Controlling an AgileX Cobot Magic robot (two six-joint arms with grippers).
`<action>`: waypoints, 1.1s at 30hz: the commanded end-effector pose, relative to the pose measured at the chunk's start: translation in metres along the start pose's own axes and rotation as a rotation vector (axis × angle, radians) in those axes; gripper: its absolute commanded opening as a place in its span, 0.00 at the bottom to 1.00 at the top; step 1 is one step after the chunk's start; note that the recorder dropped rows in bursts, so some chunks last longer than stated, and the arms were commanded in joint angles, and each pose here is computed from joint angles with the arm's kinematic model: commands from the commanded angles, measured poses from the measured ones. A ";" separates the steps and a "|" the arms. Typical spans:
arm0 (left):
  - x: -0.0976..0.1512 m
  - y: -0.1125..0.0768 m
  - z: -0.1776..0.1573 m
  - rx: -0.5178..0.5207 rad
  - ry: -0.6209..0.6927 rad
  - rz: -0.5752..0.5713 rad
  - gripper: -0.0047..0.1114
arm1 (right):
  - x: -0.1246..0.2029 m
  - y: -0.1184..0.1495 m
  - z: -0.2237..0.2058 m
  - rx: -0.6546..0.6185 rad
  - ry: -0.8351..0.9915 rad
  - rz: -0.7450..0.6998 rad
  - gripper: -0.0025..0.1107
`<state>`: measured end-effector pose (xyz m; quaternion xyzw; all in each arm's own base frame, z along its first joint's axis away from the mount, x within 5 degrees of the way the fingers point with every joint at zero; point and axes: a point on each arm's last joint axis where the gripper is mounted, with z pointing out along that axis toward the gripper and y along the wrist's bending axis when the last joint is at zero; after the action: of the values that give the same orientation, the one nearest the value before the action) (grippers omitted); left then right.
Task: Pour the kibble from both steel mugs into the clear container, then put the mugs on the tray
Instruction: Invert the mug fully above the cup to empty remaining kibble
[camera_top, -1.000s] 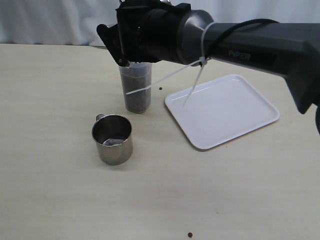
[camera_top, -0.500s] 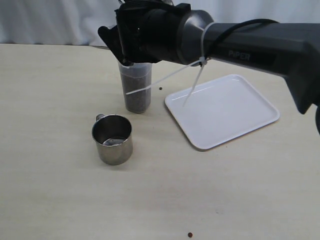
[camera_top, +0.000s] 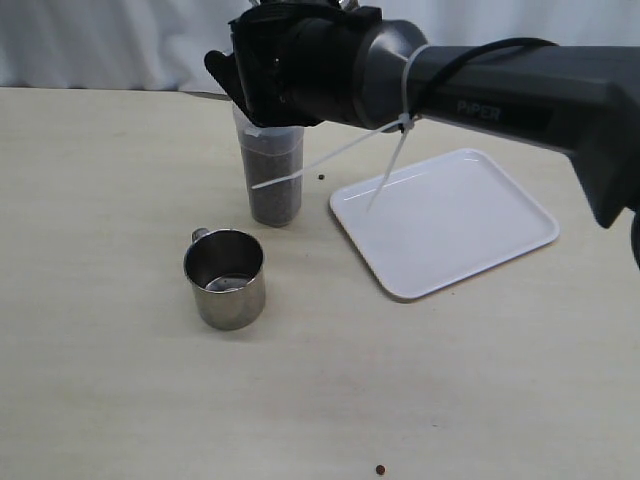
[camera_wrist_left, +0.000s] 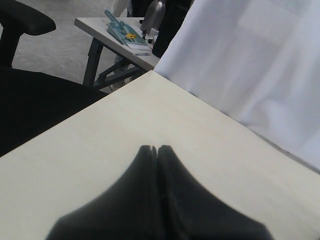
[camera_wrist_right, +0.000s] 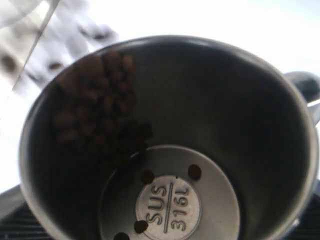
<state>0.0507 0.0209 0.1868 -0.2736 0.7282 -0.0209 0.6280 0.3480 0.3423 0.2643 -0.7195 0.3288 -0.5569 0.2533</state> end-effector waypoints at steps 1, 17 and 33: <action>0.000 0.000 0.000 0.007 -0.005 -0.002 0.04 | 0.004 -0.004 -0.001 0.017 0.022 -0.013 0.07; 0.000 0.000 0.000 0.007 -0.005 -0.002 0.04 | 0.005 -0.006 -0.001 0.049 0.043 -0.064 0.07; 0.000 0.000 0.000 0.007 -0.005 -0.002 0.04 | 0.012 -0.012 -0.002 0.105 0.125 -0.142 0.07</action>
<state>0.0507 0.0209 0.1868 -0.2736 0.7282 -0.0209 0.6280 0.3502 0.3416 0.2757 -0.6987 0.2736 -0.6178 0.2350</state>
